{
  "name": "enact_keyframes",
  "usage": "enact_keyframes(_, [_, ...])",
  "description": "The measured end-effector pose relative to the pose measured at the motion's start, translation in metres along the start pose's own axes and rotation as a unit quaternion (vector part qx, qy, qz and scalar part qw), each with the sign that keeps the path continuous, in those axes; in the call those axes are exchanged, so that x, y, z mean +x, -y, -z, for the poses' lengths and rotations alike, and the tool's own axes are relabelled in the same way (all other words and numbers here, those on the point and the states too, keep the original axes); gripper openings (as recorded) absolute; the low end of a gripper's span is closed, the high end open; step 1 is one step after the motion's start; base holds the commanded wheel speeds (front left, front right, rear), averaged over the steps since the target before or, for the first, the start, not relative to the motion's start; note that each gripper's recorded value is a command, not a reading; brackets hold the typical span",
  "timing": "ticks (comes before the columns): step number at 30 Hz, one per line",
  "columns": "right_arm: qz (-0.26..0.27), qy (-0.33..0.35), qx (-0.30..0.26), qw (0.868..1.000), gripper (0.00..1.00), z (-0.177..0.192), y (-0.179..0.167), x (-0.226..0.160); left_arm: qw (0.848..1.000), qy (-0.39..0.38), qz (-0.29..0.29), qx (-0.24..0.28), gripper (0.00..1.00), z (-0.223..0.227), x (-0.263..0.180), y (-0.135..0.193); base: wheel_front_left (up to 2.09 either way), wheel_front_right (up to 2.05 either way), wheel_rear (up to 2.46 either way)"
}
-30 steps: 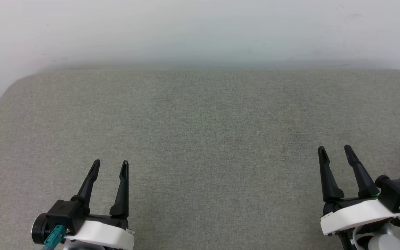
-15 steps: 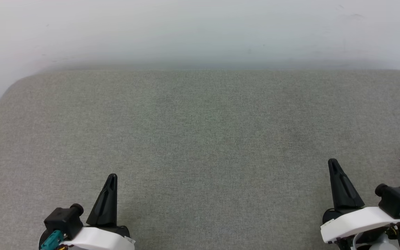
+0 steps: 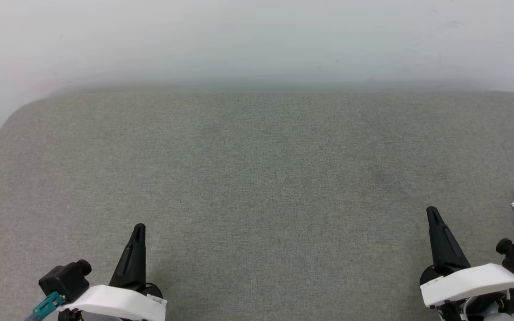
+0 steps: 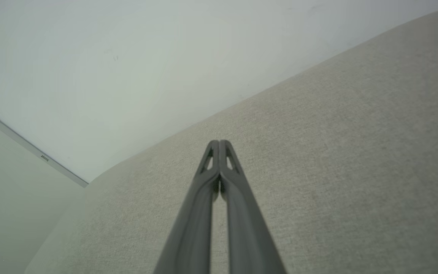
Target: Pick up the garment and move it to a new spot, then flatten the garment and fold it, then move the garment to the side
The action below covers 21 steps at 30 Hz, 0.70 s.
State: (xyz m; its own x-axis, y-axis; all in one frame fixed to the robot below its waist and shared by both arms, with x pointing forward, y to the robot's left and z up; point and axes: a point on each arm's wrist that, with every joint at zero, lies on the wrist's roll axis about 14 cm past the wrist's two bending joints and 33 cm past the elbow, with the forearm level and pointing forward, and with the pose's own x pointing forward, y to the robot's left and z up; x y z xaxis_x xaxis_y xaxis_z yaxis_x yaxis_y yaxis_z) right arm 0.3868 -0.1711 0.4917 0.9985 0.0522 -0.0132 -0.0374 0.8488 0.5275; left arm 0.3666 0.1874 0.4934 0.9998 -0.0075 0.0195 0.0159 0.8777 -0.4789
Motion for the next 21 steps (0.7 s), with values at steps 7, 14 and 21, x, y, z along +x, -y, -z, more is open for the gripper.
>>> enact_keyframes(7, [0.009, 0.000, 0.053, 0.999, 0.00, -0.0008, 0.0038, -0.0005, 0.998, -0.004, -0.011, -0.054, 0.00, 0.0007, 0.0013, -0.0043, 0.00, 0.00, 0.00])
enact_keyframes(14, [0.015, -0.001, 0.100, 0.995, 0.00, -0.0017, 0.0069, -0.0006, 0.994, -0.004, -0.020, -0.104, 0.00, -0.0006, 0.0036, -0.0072, 0.00, 0.00, 0.00])
enact_keyframes(21, [0.021, -0.001, 0.144, 0.989, 0.00, -0.0024, 0.0093, -0.0004, 0.988, -0.006, -0.026, -0.150, 0.00, -0.0008, 0.0050, -0.0094, 0.00, 0.00, 0.00])
